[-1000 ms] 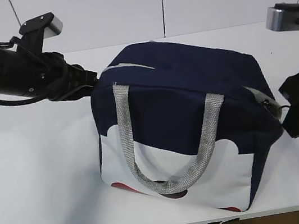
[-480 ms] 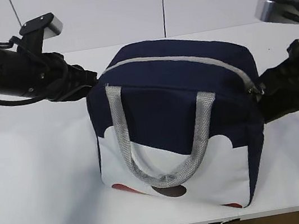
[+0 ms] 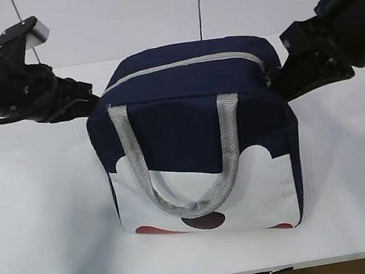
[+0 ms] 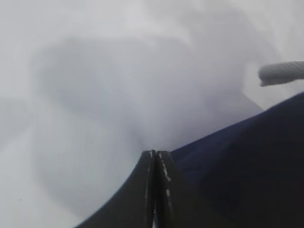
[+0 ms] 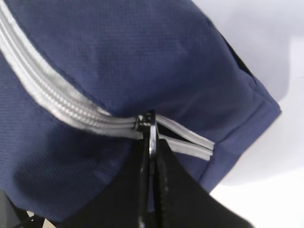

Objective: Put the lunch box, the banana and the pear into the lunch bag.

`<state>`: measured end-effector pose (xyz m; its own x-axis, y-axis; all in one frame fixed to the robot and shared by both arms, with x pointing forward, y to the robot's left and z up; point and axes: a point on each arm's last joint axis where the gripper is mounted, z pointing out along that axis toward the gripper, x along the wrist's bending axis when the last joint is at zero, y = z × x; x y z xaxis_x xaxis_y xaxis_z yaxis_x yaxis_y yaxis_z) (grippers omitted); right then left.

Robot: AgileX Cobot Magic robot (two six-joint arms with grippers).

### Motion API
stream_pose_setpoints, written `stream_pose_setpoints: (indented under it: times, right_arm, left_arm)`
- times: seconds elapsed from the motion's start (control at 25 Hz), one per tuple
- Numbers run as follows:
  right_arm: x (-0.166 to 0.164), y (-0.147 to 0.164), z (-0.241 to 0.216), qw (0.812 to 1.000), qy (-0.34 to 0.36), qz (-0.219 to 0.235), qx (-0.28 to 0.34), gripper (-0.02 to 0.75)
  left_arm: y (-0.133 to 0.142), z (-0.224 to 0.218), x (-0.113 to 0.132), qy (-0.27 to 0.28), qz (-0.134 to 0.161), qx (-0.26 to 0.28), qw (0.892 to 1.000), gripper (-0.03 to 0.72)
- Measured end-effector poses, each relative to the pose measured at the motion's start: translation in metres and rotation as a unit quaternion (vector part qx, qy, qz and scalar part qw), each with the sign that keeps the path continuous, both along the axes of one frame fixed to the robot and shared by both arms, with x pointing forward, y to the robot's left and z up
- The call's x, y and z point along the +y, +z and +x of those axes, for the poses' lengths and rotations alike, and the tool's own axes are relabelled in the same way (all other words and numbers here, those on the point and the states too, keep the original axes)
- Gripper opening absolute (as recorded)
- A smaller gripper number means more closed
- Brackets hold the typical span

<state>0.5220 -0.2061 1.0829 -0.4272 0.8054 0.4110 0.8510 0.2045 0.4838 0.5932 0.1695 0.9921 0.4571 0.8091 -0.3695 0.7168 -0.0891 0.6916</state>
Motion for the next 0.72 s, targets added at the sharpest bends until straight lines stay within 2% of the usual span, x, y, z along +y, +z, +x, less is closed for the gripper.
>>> stream_pose_setpoints:
  times: [0.12, 0.32, 0.52, 0.64, 0.72]
  right_arm:
    - [-0.001, 0.002, 0.002, 1.000, 0.001, -0.010, 0.007, 0.006]
    - [-0.010, -0.001, -0.003, 0.997, -0.004, -0.065, 0.030, 0.006]
    - [-0.012, -0.001, -0.004, 0.996, -0.011, -0.078, 0.033, 0.006]
    - [-0.012, -0.002, -0.005, 0.996, -0.010, -0.080, 0.037, 0.006]
    - [-0.012, -0.002, -0.006, 0.996, -0.007, -0.081, 0.044, 0.006]
  left_arm:
    - [0.000, -0.001, -0.001, -0.006, -0.003, 0.004, 1.000, -0.009]
    - [0.000, -0.003, -0.002, -0.015, -0.007, 0.008, 1.000, -0.009]
    - [0.008, -0.008, -0.004, -0.095, 0.030, -0.050, 0.994, 0.003]
    - [0.027, -0.014, -0.003, -0.123, 0.051, -0.104, 0.986, 0.089]
    - [0.041, -0.020, -0.003, -0.152, 0.063, -0.148, 0.975, 0.191]
